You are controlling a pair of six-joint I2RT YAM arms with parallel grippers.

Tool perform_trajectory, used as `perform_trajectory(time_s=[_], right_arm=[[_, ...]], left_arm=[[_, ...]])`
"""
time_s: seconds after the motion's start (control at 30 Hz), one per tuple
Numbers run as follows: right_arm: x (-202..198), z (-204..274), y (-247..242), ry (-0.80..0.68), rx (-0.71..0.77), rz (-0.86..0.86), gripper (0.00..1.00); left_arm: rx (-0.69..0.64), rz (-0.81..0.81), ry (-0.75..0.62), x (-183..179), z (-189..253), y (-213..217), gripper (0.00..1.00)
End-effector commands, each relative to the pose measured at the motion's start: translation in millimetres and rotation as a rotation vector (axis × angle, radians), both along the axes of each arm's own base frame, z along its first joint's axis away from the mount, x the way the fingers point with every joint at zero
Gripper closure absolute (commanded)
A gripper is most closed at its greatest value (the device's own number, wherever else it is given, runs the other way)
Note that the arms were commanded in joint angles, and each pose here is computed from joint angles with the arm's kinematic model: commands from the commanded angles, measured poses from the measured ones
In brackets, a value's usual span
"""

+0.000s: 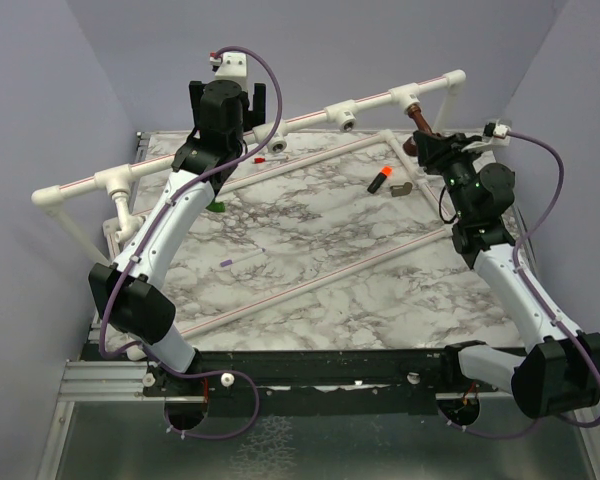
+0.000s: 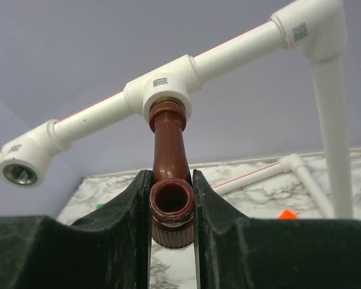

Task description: Install the water faucets

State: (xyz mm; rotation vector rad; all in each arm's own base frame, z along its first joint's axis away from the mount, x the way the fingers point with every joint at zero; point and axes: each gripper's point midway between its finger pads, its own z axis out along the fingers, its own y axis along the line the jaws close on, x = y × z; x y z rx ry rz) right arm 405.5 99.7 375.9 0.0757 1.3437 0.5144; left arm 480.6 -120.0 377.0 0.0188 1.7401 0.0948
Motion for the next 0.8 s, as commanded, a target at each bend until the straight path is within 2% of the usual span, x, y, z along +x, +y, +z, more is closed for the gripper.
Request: perform_trajectory(time_s=[0.0, 0.37, 0.53, 0.77], right_arm=[[-13.0, 38.3, 8.1, 0.018, 0.354, 0.073, 1.0], [-10.8, 31.5, 31.3, 0.226, 0.802, 0.238, 1.0], [-6.6, 15.1, 44.7, 0.369, 0.978, 0.309, 0.99], [-17.8, 17.1, 57.0, 0.466, 1.2, 0.453, 1.0]], left_arm=[[0.031, -0.064, 0.096, -12.1, -28.8, -19.5, 0.03], [0.034, -0.063, 0.094, -12.3, -28.0, -19.1, 0.03], [0.034, -0.065, 0.094, -12.6, -28.0, -19.7, 0.03], [0.034, -0.068, 0.1, -11.4, -30.7, -21.1, 0.03]])
